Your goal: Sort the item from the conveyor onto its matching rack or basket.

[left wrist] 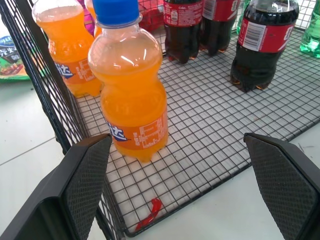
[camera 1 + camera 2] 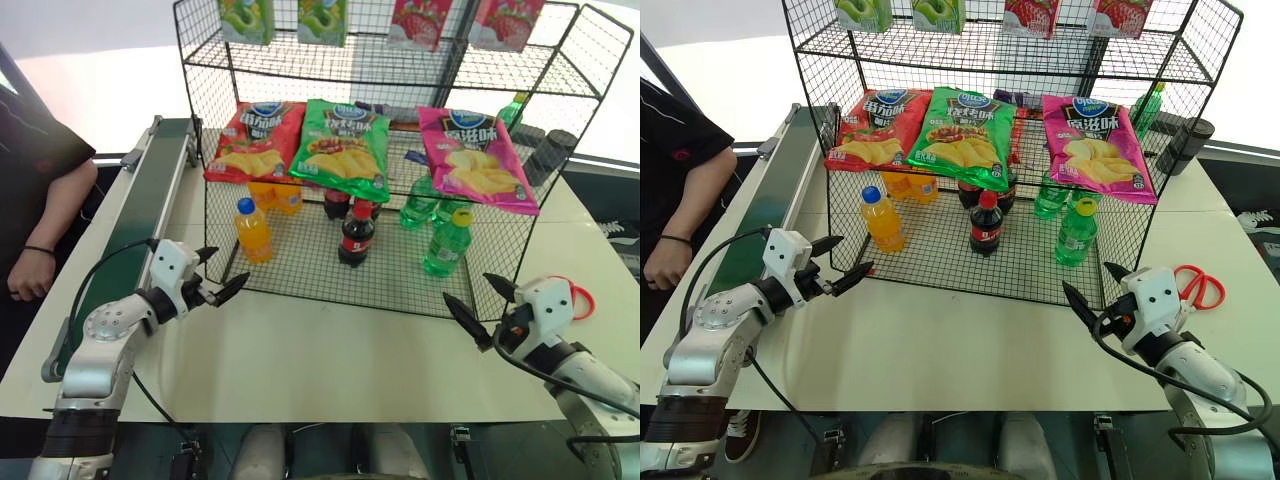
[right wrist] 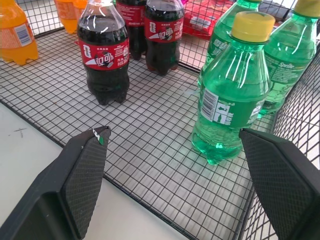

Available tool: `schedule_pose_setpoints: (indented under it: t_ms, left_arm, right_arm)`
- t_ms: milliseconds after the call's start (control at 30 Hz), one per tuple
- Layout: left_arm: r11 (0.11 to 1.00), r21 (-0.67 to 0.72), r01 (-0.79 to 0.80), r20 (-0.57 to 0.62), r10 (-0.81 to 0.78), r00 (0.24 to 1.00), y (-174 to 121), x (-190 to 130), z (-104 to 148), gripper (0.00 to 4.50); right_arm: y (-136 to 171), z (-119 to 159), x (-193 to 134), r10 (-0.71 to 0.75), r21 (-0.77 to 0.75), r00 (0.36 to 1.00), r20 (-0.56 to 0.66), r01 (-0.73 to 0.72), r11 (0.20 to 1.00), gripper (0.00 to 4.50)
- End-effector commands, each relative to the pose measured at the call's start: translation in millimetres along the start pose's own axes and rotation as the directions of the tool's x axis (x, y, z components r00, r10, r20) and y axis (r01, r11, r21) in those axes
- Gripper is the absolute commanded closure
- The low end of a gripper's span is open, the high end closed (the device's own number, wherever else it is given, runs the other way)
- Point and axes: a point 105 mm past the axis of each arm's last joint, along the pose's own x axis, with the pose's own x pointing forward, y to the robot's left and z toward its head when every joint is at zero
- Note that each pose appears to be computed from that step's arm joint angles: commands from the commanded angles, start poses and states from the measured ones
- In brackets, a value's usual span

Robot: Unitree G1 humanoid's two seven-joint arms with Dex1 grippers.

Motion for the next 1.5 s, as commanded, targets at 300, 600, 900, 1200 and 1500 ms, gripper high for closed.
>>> schedule_pose_setpoints:
  t_ms: [300,600,900,1200,1500]
  left_arm:
    - [1.0,0.025,0.017,0.058,-0.018,0.998,-6,2,17,0.0]
    - [1.0,0.019,0.015,0.055,-0.016,0.998,-7,0,16,0.0]
    - [1.0,0.021,0.005,0.039,-0.006,0.999,-5,-3,11,0.0]
    - [1.0,0.014,-0.002,0.056,0.001,0.998,-4,-6,9,0.0]
    - [1.0,0.017,0.002,0.058,-0.003,0.998,-2,-8,5,0.0]
  right_arm:
    - [0,18,14,-0.019,-0.025,0.996,0.086,0.021,0.999,0.2]
    - [1,15,14,-0.013,-0.026,0.997,0.082,0.015,1.0,0.2]
    - [1,8,6,-0.014,-0.021,0.998,0.06,0.015,1.0,0.2]
    - [2,1,-7,0.002,-0.021,1.0,0.031,-0.001,1.0,0.2]
    - [6,0,-8,0.017,-0.016,0.999,0.028,-0.017,1.0,0.2]
